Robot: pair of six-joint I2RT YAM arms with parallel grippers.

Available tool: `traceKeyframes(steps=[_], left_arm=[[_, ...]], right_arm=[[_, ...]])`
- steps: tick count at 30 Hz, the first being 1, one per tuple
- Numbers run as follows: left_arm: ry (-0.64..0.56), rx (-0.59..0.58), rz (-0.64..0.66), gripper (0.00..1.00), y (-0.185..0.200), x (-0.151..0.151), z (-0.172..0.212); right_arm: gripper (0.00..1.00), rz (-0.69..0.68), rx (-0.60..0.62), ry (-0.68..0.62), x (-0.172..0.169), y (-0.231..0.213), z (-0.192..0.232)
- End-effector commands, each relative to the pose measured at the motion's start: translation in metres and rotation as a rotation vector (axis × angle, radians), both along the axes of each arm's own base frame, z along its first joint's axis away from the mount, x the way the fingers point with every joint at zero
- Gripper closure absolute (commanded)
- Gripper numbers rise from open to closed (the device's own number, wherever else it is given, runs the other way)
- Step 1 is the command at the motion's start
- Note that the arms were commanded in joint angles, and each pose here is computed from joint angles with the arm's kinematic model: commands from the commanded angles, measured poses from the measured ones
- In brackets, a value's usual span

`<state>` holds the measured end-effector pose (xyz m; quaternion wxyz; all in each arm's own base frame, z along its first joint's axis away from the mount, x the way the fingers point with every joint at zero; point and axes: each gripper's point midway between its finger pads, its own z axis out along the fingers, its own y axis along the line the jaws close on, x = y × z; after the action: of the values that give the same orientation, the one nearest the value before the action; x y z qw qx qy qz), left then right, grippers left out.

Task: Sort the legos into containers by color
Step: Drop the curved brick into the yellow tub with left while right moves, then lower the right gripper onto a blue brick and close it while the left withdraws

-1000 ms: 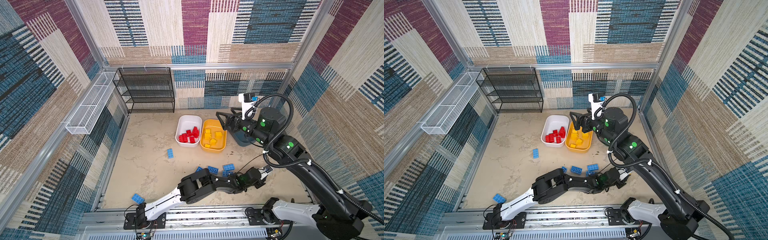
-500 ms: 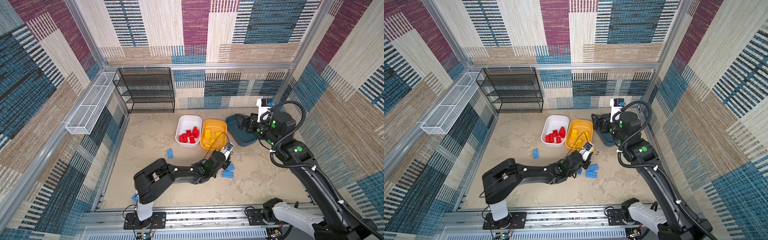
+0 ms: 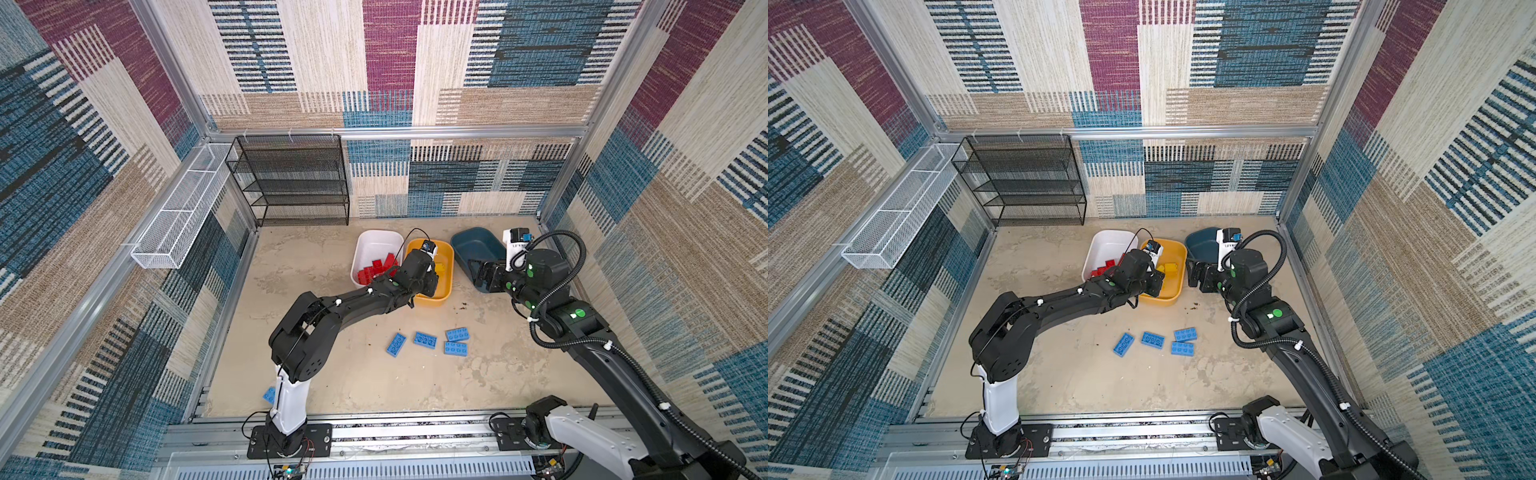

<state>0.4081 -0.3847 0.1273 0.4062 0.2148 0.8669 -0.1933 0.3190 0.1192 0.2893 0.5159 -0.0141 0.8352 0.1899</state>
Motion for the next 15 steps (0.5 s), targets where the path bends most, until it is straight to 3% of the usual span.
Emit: traceKeyframes(steps=[1,10,15], left_arm=[[0.086,-0.009,-0.008,0.71,0.001,-0.002,-0.007],[0.037,-0.031,0.063,0.18,0.024,-0.004,0.032],[0.004,-0.114,0.093,0.16,0.050,-0.031,0.067]], right_arm=[[0.06,0.025,0.018,0.004,-0.004,0.004,-0.007],[0.08,0.086,-0.006,0.166,-0.020,0.014,-0.065],[0.08,0.088,-0.095,0.309,-0.031,0.019,-0.118]])
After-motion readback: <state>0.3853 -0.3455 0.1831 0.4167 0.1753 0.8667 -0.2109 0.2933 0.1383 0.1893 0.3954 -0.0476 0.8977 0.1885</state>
